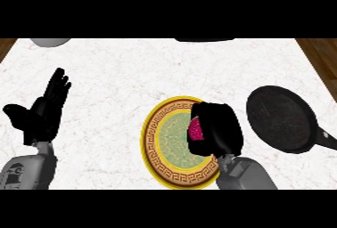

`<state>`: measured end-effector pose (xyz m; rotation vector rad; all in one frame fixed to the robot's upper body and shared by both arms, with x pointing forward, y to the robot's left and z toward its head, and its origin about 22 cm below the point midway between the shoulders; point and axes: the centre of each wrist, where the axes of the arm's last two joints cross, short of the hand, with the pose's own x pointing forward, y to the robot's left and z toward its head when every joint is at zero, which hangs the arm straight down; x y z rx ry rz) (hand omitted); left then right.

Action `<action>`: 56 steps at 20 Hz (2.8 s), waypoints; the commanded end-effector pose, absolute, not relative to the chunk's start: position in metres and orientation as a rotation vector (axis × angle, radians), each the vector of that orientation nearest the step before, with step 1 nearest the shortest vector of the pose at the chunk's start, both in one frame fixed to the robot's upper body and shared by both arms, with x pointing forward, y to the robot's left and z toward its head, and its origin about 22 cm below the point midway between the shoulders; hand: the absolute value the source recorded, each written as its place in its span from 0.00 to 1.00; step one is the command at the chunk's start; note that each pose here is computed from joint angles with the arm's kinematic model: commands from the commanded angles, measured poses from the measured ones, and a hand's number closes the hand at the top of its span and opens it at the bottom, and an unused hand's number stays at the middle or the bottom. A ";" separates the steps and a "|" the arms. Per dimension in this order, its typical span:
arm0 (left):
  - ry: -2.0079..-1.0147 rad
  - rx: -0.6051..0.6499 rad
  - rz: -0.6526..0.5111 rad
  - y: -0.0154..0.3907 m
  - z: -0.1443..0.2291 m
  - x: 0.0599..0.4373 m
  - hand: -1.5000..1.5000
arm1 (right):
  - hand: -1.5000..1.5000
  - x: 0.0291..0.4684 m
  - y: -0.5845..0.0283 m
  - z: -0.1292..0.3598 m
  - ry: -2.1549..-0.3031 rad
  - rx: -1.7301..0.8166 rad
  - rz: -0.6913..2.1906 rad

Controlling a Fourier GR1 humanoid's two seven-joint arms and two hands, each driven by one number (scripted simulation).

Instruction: Pick the cupcake from the plate and place it in the pan

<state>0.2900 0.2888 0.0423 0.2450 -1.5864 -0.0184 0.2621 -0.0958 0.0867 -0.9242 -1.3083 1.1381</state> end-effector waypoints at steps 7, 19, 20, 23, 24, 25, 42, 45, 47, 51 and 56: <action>-1.610 0.201 -0.049 0.281 0.050 0.291 0.50 | 1.00 0.201 -0.069 0.150 -1.400 -1.140 0.604; -1.607 0.223 -0.041 0.287 0.052 0.302 0.50 | 1.00 0.245 -0.200 0.157 -1.420 -1.194 0.291; -1.629 0.207 -0.058 0.266 0.045 0.293 0.50 | 1.00 0.247 -0.200 0.136 -1.382 -1.215 0.289; -1.616 0.219 -0.053 0.275 0.014 0.285 0.50 | 1.00 0.250 -0.249 0.131 -1.368 -1.259 0.298; -1.614 0.206 -0.040 0.285 0.040 0.299 0.50 | 1.00 0.257 -0.265 0.118 -1.361 -1.252 0.286; -1.620 0.209 -0.064 0.288 0.044 0.292 0.50 | 1.00 0.263 -0.284 0.111 -1.345 -1.312 0.312; -1.616 0.175 -0.072 0.261 0.041 0.298 0.50 | 0.00 0.335 -0.407 0.022 -1.217 -1.182 0.228; -1.645 0.198 -0.065 0.266 0.052 0.302 0.50 | 0.00 0.332 -0.399 0.008 -1.177 -0.895 0.213; -1.623 0.174 -0.058 0.270 0.050 0.295 0.50 | 0.00 0.338 -0.395 0.000 -1.216 -0.851 0.195; -1.623 0.183 -0.064 0.291 0.047 0.298 0.50 | 0.00 0.339 -0.400 -0.017 -1.260 -0.886 0.241; -1.608 0.205 -0.037 0.274 0.045 0.296 0.50 | 0.00 0.313 -0.428 -0.011 -1.465 -0.912 0.037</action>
